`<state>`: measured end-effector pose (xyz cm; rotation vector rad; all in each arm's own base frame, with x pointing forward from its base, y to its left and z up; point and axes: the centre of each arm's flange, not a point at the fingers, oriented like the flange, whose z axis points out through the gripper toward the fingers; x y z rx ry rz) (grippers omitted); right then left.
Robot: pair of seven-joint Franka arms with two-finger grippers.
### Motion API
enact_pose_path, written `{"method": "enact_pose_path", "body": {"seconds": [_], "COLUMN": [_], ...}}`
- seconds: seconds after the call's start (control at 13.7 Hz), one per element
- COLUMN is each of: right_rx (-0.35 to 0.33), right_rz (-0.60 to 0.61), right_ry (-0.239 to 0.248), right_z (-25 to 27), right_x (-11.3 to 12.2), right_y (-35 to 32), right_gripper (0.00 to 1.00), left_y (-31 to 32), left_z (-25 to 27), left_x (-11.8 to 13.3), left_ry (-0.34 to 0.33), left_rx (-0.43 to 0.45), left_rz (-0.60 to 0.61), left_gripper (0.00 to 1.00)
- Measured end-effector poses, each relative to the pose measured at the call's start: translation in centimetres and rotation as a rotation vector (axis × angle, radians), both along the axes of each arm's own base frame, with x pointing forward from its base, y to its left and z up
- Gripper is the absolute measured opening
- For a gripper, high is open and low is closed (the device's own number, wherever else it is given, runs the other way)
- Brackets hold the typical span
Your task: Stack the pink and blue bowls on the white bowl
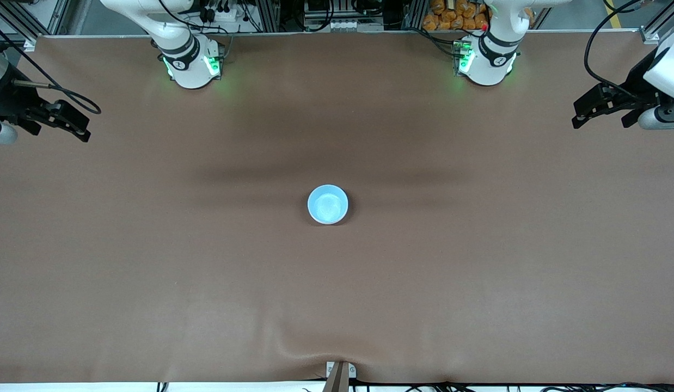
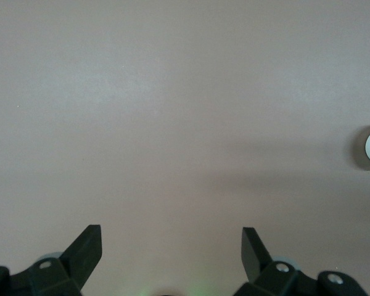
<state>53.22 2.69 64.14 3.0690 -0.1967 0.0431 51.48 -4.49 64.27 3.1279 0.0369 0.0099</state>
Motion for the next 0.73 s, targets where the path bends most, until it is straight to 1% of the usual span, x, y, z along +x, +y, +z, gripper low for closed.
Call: {"method": "enact_pose_path", "body": {"seconds": [0.07,0.29,0.44,0.73], "right_rx": [0.002,0.008,0.01,0.009], "right_rz": [0.002,0.003,0.004,0.006], "right_ry": [-0.006,0.002,-0.001,0.006], "right_z": [0.2,0.5,0.8,0.8], "right_x": [0.7,1.8,1.9,1.8], "right_y": [0.1,0.1,0.2,0.3], "right_gripper": [1.0,1.0,1.0,1.0], "left_y": [0.0,0.1,0.1,0.3], "left_z": [0.0,0.6,1.1,1.0], "left_x": [0.0,0.0,0.1,0.4], "left_ry": [0.0,-0.013,-0.025,-0.022], "left_rx": [0.0,0.0,0.0,0.0], "left_rz": [0.0,0.001,0.002,0.006], "left_gripper": [1.0,1.0,1.0,1.0]}}
